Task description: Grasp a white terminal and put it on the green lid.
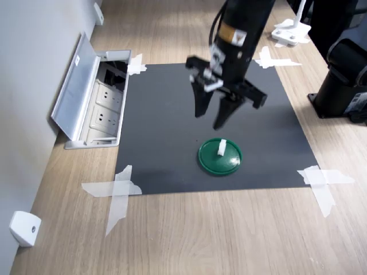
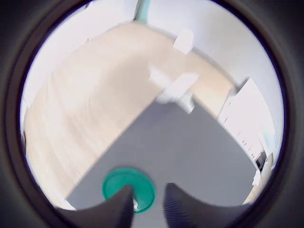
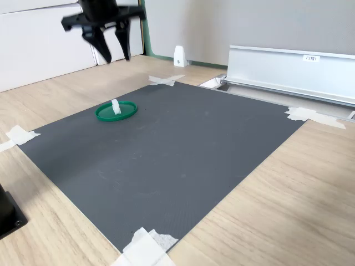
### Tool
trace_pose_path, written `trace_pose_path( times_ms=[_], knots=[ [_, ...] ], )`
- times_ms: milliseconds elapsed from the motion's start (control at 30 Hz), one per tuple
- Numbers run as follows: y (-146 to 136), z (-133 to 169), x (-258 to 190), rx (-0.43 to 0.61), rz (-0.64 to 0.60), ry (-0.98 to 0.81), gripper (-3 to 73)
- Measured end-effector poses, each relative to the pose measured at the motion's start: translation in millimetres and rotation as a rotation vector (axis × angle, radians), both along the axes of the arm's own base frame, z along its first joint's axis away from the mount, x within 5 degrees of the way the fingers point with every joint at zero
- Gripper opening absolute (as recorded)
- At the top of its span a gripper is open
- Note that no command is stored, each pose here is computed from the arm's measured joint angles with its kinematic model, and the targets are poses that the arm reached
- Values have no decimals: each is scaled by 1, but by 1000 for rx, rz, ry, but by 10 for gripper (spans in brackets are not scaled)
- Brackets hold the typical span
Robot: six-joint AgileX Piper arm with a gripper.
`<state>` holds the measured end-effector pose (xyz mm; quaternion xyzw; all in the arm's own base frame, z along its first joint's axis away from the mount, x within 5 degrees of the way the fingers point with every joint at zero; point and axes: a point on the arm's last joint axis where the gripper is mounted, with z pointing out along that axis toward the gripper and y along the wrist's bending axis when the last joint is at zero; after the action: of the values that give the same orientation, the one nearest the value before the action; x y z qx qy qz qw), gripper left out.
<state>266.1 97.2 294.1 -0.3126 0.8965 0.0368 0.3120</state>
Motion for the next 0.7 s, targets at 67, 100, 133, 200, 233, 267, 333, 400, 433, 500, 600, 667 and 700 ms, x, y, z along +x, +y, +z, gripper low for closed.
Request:
trace_pose_path(
  times_ms=[67, 100, 133, 200, 233, 267, 333, 400, 433, 500, 600, 667, 700],
  knots=[
    [-4, 15, -6, 39, -36, -56, 73],
    [-5, 20, -9, 51, -51, -74, 46],
    [-8, 26, -13, 59, -66, -95, 24],
    [-14, 37, -21, 71, -106, -133, 4],
    [-18, 42, -24, 80, -130, -152, 0],
    [-23, 45, -27, 97, -169, -168, -3],
    [-37, 49, -35, 136, -261, -207, -5],
    [-53, 50, -44, 167, -354, -255, -5],
    [-61, 49, -51, 179, -399, -288, -5],
    [-76, 46, -67, 197, -466, -358, -5],
    [-92, 40, -100, 216, -537, -466, -5],
    [-97, 34, -123, 226, -559, -517, -5],
    [-99, 29, -134, 231, -566, -535, -5]
  ],
)
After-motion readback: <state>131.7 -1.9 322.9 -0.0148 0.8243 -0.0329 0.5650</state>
